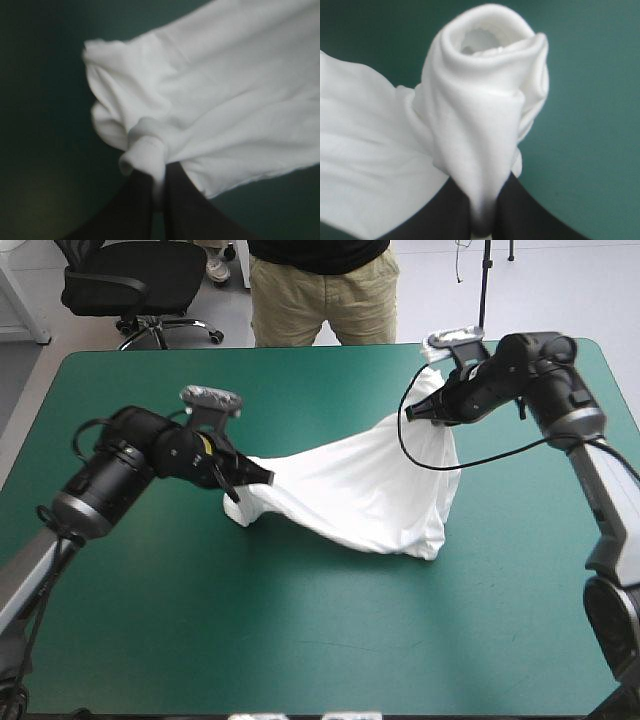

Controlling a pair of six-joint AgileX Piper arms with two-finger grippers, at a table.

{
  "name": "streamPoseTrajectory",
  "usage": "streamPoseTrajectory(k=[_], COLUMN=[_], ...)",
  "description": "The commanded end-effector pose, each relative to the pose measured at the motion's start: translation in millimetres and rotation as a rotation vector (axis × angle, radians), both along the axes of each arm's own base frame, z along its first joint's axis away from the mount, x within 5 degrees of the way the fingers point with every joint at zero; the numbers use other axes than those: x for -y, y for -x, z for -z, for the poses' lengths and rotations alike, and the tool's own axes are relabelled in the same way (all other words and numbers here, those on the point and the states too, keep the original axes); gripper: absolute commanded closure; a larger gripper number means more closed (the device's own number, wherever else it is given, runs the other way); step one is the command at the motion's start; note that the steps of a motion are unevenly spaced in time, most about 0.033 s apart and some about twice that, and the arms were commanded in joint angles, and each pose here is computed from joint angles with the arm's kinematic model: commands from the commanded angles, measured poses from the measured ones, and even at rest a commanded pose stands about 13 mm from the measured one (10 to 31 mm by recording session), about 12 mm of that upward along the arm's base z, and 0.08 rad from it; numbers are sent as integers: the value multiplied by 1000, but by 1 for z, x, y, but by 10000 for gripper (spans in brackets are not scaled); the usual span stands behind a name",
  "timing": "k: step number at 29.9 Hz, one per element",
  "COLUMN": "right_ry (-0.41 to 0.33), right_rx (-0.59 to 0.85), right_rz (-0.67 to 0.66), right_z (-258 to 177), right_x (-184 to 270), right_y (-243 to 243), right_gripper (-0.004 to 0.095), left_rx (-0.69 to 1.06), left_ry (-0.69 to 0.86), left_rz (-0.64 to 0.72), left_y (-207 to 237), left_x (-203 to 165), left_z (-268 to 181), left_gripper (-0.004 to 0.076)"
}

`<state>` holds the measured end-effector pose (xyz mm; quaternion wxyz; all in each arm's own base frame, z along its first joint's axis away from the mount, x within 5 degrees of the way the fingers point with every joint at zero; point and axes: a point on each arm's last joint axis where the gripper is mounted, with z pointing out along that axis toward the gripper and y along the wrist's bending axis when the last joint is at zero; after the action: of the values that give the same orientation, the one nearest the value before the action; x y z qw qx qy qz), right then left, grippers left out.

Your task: Fold the cloth

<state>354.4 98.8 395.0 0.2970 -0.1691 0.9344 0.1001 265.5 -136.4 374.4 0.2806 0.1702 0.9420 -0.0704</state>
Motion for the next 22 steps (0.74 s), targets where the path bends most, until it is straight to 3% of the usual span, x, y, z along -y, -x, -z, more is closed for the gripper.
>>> streamPoseTrajectory(k=[1,11,17,22], right_ry=[-66,-182,-249,-278], right_rx=[275,778,1051,1184], right_rz=[-17,-39,-64,-81], right_z=[-84,-213,-262,-281], right_x=[10,32,42,48], right_y=[47,148,200,230], right_gripper=[923,923,923,923], left_rx=[237,796,1119,1250], left_ry=[54,242,350,412], left_rz=[-15,-20,15,44], left_y=[9,71,127,158], left_x=[-19,-54,-77,-88], left_z=[-76,-231,-290,-310], left_gripper=[741,741,741,741])
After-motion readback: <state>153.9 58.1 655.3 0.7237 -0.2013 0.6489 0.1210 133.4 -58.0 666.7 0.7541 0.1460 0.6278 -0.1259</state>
